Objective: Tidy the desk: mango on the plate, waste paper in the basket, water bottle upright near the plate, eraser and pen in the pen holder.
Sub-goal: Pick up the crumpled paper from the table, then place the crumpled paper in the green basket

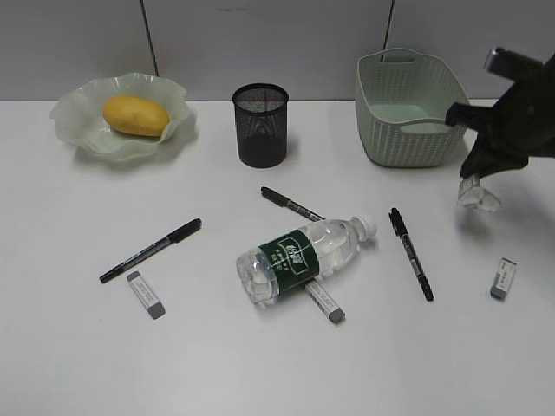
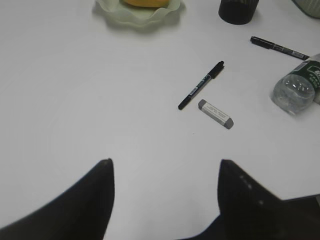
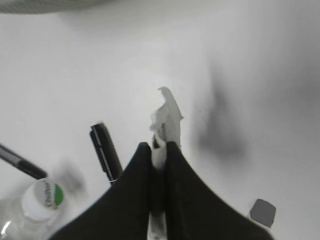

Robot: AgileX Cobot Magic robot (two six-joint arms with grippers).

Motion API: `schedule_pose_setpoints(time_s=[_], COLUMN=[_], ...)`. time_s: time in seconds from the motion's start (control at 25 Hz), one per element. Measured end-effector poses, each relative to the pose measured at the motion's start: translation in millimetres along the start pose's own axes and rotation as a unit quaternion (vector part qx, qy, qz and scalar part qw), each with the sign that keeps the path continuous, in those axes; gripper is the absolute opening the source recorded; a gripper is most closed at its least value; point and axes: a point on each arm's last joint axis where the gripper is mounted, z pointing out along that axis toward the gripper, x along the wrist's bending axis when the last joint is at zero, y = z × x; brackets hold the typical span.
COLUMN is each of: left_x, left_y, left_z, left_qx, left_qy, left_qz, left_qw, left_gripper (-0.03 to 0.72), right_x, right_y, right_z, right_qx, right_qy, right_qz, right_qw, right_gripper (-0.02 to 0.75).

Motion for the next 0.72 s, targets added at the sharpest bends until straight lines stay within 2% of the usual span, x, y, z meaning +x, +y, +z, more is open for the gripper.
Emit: schedule_pose_setpoints(time_s=[0.16,0.28,0.4,0.48,0.56,0.72], left_x=[0.1,0.1,0.1,0.1,0.1,0.1], left_y=[0.0,0.0,0.0,0.0,0.0,0.0], left_z=[0.0,0.0,0.0,0.0,0.0,0.0], left_qx=[0.0,0.0,0.0,0.0,0.0,0.0], left_qy=[0.0,0.0,0.0,0.0,0.0,0.0], left_qz=[0.0,0.0,0.0,0.0,0.0,0.0], left_qw=[1.0,1.0,1.0,1.0,1.0,1.0], left_gripper=[0.487,0.484,0.479,0.478,0.477,0.47], right_x=[17.8,31.1,40.4,42.9,43.1,39.2], right_y=[22.7,47.2,68.8,78.4,85.4,93.6], right_z=[-45.7,-75.1,-93.6,-97.0,-90.6,-59.4], right_qx=[-0.052,-0.128,-0.221,-0.27,-0.295,-0.303], right_qy=[0.025,0.046,0.071,0.088,0.098,0.107], right_qz=[-0.024,-0.034,-0.03,-0.016,0.001,0.037], right_qw=[0.998,0.99,0.972,0.959,0.95,0.946], right_gripper=[0.052,0.051,0.051,0.051,0.051,0.051])
